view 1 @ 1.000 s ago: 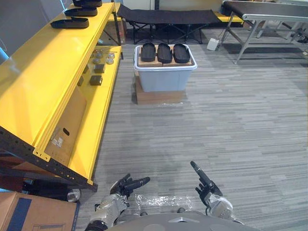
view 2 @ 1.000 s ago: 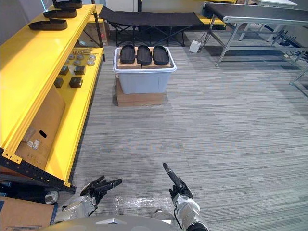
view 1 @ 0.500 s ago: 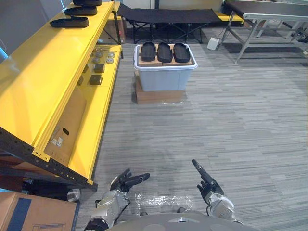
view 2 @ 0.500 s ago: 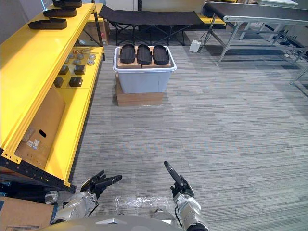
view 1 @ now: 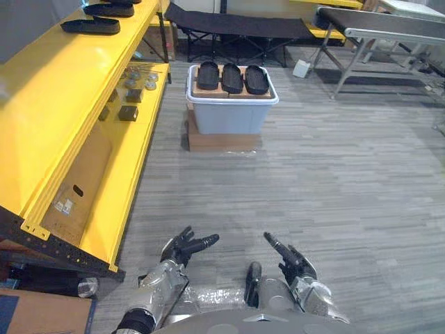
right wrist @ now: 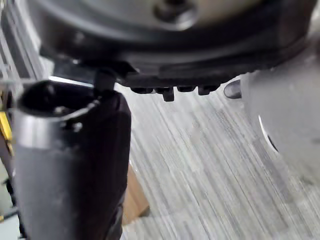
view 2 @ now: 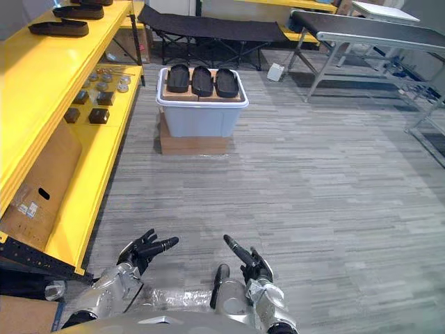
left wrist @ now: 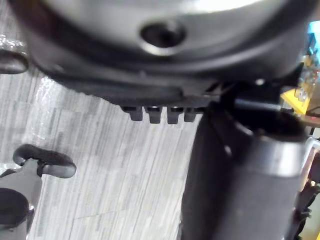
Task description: Walk over and take three plastic housings, then place them on the shelf
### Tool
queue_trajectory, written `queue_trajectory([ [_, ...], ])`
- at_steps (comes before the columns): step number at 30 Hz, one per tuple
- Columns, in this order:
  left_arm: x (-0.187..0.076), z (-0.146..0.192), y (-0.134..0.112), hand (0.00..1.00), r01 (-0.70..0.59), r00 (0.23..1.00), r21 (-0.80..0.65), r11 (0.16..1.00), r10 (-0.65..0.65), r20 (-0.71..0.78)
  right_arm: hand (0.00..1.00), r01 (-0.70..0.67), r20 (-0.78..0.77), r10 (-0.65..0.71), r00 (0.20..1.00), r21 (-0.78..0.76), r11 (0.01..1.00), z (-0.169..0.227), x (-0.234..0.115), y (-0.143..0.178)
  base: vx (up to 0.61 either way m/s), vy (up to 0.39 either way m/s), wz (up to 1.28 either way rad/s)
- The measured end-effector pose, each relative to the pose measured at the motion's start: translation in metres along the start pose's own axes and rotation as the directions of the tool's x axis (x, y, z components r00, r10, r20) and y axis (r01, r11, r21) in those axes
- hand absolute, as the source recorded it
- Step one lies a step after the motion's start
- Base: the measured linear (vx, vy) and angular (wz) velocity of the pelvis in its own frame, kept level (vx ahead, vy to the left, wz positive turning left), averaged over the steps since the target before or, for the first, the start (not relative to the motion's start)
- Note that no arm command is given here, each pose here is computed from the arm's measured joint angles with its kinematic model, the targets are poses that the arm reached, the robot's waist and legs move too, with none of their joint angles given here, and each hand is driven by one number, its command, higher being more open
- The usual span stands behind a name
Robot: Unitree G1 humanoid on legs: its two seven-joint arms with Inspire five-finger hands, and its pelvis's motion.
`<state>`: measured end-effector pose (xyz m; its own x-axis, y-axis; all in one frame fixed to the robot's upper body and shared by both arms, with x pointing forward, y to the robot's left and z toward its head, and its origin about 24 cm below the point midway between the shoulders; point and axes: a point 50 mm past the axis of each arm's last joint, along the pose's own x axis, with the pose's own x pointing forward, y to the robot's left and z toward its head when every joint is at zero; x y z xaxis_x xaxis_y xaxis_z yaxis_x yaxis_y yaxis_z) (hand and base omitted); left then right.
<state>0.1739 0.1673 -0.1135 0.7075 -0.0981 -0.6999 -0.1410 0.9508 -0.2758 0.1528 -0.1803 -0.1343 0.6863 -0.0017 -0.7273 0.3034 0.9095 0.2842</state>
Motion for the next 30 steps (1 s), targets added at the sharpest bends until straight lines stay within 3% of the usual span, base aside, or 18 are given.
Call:
queue_trajectory([
  [3,-0.005,-0.014,-0.002,1.0,0.003,1.0,-0.106,0.994,-0.005,-0.014,1.0,-0.034,0.036,0.037,0.999,-0.099,0.995,0.017,0.002,0.001,0.41,-0.345,0.22],
  [8,-0.003,-0.014,-0.011,1.0,0.013,1.0,-0.155,0.988,-0.013,0.003,1.0,-0.039,0.122,0.058,0.991,-0.156,0.987,0.044,0.007,0.011,0.48,-0.289,-0.1],
  [14,-0.001,0.008,-0.036,1.0,0.13,0.988,-0.186,0.974,-0.111,0.111,1.0,-0.022,0.251,0.066,0.966,-0.173,0.985,0.076,0.009,0.024,0.39,-0.086,-0.34],
  [18,-0.003,0.003,-0.042,1.0,0.148,0.986,-0.19,0.971,-0.13,0.102,1.0,0.033,0.218,0.008,0.976,-0.183,0.982,0.062,0.003,0.006,0.28,0.135,-0.08],
  [22,-0.005,0.011,-0.032,1.0,0.133,0.986,-0.154,0.979,-0.114,0.124,1.0,-0.006,0.2,0.044,0.979,-0.187,0.982,0.055,0.005,0.022,0.42,0.13,-0.12],
  [27,-0.004,0.009,-0.038,1.0,0.122,0.987,-0.149,0.981,-0.105,0.119,1.0,-0.04,0.201,0.073,0.977,-0.166,0.985,0.055,0.008,0.034,0.54,0.11,0.14],
  [30,-0.001,0.024,-0.042,1.0,0.136,0.98,-0.135,0.981,-0.113,0.164,1.0,-0.055,0.198,0.087,0.976,-0.159,0.986,0.049,0.006,0.036,0.38,-0.036,0.6],
])
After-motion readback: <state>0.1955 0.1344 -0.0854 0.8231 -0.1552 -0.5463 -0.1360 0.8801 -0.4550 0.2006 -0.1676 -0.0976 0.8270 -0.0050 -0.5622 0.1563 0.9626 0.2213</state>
